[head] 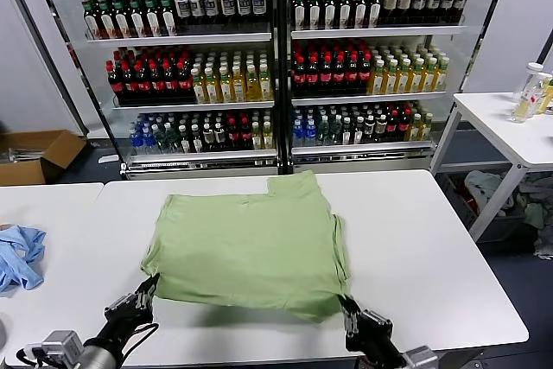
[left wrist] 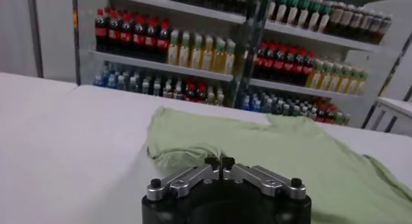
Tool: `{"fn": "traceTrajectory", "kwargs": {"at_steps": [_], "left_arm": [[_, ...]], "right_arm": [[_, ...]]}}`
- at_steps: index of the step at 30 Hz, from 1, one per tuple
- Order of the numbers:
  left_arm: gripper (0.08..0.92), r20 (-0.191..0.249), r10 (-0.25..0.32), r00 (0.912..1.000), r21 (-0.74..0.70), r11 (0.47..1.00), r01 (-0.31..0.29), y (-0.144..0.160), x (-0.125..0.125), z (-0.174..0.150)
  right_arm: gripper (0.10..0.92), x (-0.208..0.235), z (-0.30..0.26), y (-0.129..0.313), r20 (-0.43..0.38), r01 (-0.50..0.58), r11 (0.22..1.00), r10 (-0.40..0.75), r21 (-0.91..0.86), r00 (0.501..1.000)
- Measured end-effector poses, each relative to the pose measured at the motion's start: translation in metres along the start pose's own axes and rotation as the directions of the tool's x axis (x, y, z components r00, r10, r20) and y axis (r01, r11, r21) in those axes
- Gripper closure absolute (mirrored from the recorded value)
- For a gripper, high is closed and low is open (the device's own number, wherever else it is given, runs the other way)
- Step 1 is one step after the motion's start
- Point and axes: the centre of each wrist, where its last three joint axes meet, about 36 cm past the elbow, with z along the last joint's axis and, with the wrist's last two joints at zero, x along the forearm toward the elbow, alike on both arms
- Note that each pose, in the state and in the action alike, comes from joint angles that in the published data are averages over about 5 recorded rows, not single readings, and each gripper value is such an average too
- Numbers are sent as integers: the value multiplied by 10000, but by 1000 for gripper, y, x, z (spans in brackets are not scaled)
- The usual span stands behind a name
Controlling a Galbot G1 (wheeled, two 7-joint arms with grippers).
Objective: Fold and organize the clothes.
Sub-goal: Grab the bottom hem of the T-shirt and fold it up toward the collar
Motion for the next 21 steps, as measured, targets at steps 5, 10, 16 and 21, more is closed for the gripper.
{"fn": "traceTrajectory", "kwargs": {"at_steps": [5,10,16,21], "left_arm": [[916,64,221,9997,-90,9997,-221,8,-15,-1],[916,26,261,9997,-181,9995,-261,17,-31,1],[916,-93,197,9998,-276,9994,-199,28,-50,5],[916,-237,91,9997,-303,9995,-98,36,-63,10]], "right_arm": [[916,-22,-4,-12,183,25,9994,-31,337,9998],[916,-44,-9,-25,318,26,9970,-51,773,9995],[916,-65,-13,-37,399,10,9919,-61,1267,9992],[916,-79,-11,-41,439,-8,9875,-62,1577,9990]]}}
